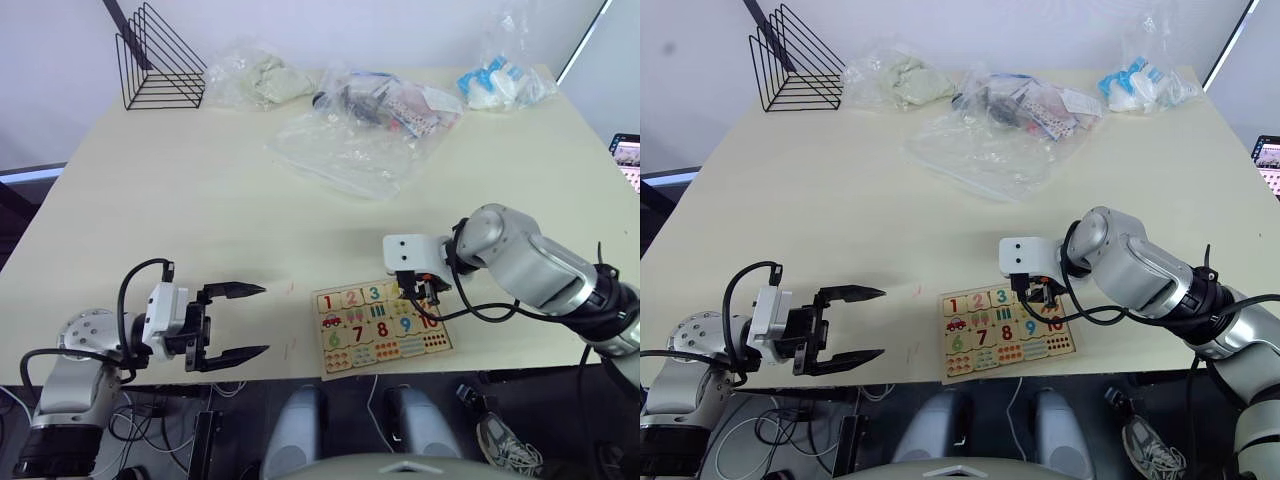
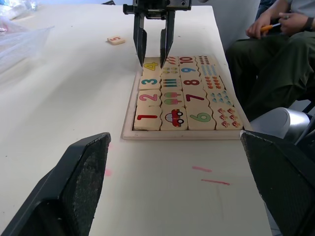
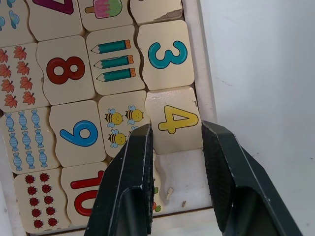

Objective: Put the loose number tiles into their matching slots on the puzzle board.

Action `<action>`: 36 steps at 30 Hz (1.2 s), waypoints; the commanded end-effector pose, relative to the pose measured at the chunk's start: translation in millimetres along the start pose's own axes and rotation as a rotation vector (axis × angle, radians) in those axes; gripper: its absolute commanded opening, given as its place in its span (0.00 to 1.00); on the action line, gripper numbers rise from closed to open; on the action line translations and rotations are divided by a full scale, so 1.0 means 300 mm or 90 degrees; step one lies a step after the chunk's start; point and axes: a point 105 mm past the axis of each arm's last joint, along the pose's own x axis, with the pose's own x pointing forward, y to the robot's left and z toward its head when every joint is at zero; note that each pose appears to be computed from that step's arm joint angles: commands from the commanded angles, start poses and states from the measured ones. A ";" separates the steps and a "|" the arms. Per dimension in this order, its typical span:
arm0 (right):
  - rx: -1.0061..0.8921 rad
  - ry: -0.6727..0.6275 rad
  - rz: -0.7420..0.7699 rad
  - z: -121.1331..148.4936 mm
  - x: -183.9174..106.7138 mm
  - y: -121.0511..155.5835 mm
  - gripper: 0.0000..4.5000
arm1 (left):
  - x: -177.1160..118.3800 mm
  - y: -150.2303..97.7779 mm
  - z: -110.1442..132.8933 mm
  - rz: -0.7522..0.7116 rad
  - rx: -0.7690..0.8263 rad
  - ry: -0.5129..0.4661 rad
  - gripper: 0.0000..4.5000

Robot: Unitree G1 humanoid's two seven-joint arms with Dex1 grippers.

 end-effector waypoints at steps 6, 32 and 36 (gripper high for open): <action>-0.018 -0.003 0.001 0.001 -0.007 0.005 0.78 | 0.008 0.000 0.018 -0.006 0.018 -0.006 1.00; 0.086 -0.218 -0.068 -0.025 -0.114 -0.041 0.25 | 0.015 0.008 0.012 -0.003 0.015 -0.007 1.00; 0.095 -0.286 -0.080 -0.032 -0.104 -0.032 0.01 | 0.021 0.016 0.015 -0.008 0.017 -0.008 1.00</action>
